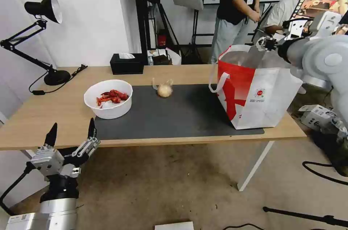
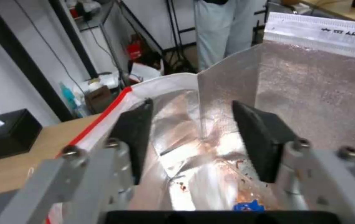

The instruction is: Pick up the trash from the table and place it into the takeout bag.

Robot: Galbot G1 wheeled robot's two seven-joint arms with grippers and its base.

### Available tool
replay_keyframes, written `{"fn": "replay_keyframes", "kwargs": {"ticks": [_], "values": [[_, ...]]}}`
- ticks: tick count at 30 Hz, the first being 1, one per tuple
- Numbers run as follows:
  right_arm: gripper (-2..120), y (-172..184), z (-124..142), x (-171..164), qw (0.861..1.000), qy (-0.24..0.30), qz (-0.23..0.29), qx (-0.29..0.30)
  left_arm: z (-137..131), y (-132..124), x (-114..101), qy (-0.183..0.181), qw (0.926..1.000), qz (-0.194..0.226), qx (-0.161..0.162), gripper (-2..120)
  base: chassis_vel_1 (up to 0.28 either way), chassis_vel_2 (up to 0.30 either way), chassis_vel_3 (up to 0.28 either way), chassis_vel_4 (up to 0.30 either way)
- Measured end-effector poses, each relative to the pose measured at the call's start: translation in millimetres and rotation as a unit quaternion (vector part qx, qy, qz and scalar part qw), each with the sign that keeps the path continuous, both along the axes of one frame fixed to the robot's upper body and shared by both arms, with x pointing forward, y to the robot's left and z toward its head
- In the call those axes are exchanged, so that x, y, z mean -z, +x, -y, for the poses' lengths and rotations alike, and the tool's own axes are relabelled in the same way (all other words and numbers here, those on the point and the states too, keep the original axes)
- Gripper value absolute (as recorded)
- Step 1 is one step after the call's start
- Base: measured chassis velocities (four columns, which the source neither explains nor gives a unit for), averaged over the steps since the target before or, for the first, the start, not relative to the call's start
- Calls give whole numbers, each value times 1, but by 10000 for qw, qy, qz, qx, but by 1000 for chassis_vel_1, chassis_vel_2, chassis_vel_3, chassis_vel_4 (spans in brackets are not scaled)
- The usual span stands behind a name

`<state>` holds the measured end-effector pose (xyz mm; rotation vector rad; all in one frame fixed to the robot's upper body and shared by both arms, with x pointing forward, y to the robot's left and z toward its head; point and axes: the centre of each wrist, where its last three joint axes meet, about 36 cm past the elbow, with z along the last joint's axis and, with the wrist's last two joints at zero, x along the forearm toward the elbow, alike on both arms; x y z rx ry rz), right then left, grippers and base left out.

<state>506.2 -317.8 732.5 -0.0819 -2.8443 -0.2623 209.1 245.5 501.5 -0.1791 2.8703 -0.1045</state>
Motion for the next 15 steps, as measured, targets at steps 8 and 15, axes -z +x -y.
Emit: {"fn": "replay_keyframes", "kwargs": {"ticks": [8, 15], "values": [[82, -55, -3, 7, 9930, -406, 666, -892, 1, -1, 1, 47, 10000, -2, 53, 100, 0, 0, 0, 0], [100, -123, -23, 36, 9808, -775, 1104, -1406, 3, -2, 2, 21, 10000, -36, 79, 100, 0, 0, 0, 0]]}}
